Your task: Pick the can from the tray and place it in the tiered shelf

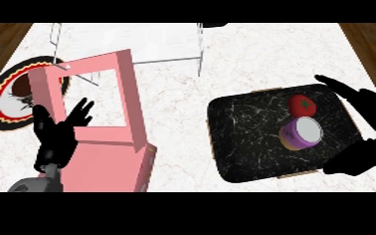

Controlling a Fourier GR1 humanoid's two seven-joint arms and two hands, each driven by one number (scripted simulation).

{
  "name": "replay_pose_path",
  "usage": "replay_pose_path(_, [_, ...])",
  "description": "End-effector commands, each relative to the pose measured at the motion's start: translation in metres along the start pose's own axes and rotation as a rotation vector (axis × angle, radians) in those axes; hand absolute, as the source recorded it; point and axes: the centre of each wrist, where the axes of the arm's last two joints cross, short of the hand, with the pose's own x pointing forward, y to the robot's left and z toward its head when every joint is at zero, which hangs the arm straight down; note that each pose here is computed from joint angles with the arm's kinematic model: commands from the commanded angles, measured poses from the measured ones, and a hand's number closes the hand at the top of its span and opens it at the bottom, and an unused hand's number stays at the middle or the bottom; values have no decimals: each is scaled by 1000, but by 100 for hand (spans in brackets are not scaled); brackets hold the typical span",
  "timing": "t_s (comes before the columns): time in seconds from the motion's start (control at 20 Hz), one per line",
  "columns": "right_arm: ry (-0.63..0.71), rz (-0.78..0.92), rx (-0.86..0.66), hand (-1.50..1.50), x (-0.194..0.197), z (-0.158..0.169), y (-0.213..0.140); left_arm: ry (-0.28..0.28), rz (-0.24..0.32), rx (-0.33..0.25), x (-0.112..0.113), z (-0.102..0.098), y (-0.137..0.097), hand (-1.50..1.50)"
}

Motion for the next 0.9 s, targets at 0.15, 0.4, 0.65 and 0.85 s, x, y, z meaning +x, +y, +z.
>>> replay_pose_path(0.15, [37, 34, -23, -150, 7, 2, 27, 7, 15, -8, -9, 3, -15, 0])
replay_pose_path(0.4, [34, 22, -16, -150, 11, -13, 46, -7, 8, -3, -1, -5, -17, 0])
replay_pose_path(0.65, [86, 74, -67, -150, -4, -9, 47, 12, 16, -8, -2, 17, 3, 0])
replay_pose_path(0.85, [108, 109, -51, -150, -19, -41, 74, 9, 27, -12, 1, 4, -15, 0])
